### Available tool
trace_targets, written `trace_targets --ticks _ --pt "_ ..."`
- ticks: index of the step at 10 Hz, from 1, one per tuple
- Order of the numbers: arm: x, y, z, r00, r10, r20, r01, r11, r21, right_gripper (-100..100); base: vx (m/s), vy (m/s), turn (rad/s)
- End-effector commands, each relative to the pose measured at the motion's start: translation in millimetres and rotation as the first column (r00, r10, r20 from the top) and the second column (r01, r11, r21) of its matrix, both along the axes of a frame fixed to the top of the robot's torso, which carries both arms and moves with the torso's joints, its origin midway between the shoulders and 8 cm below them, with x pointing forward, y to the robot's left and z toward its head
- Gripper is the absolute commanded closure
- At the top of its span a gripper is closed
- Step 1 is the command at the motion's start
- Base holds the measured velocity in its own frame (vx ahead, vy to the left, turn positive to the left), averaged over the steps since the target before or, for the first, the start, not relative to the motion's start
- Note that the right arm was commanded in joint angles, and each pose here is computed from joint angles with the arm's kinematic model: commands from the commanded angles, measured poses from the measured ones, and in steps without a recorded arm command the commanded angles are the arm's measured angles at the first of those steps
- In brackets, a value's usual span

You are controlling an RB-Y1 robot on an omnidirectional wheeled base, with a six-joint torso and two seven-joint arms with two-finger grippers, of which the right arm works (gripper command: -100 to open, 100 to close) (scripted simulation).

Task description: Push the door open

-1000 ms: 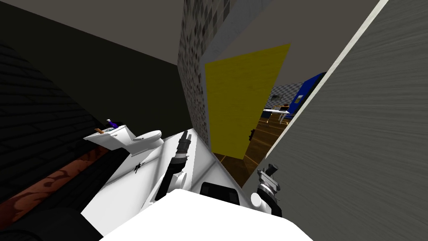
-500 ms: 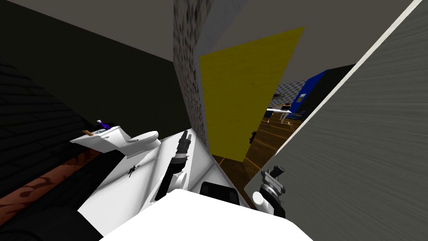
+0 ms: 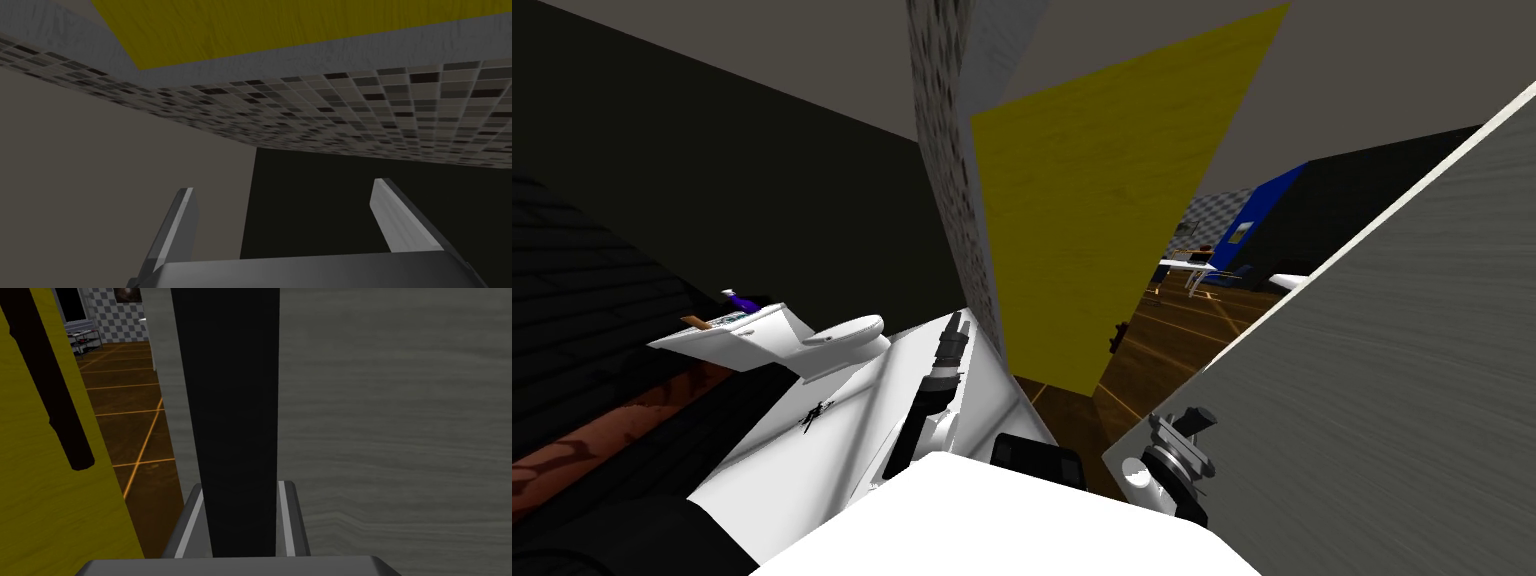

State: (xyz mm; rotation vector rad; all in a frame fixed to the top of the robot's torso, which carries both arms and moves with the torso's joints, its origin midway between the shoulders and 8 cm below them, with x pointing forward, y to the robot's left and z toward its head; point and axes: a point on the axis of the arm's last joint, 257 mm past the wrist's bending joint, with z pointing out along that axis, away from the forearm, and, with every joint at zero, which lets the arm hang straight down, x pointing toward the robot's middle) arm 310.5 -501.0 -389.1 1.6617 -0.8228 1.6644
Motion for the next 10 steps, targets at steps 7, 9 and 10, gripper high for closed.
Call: trace_targets --ticks 7,9,10 --pt "-37.3 -44.3 2.8 0.9869 -0.161 0.007 0.161 0.987 -0.010 100 0.118 -0.086 0.007" --pt "-47.8 -53.0 1.9 0.9790 -0.204 0.007 0.204 0.979 -0.006 100 0.146 -0.090 -0.010" --pt "-47.8 -53.0 1.9 0.9790 -0.204 0.007 0.204 0.979 -0.006 100 0.096 -0.066 -0.022"
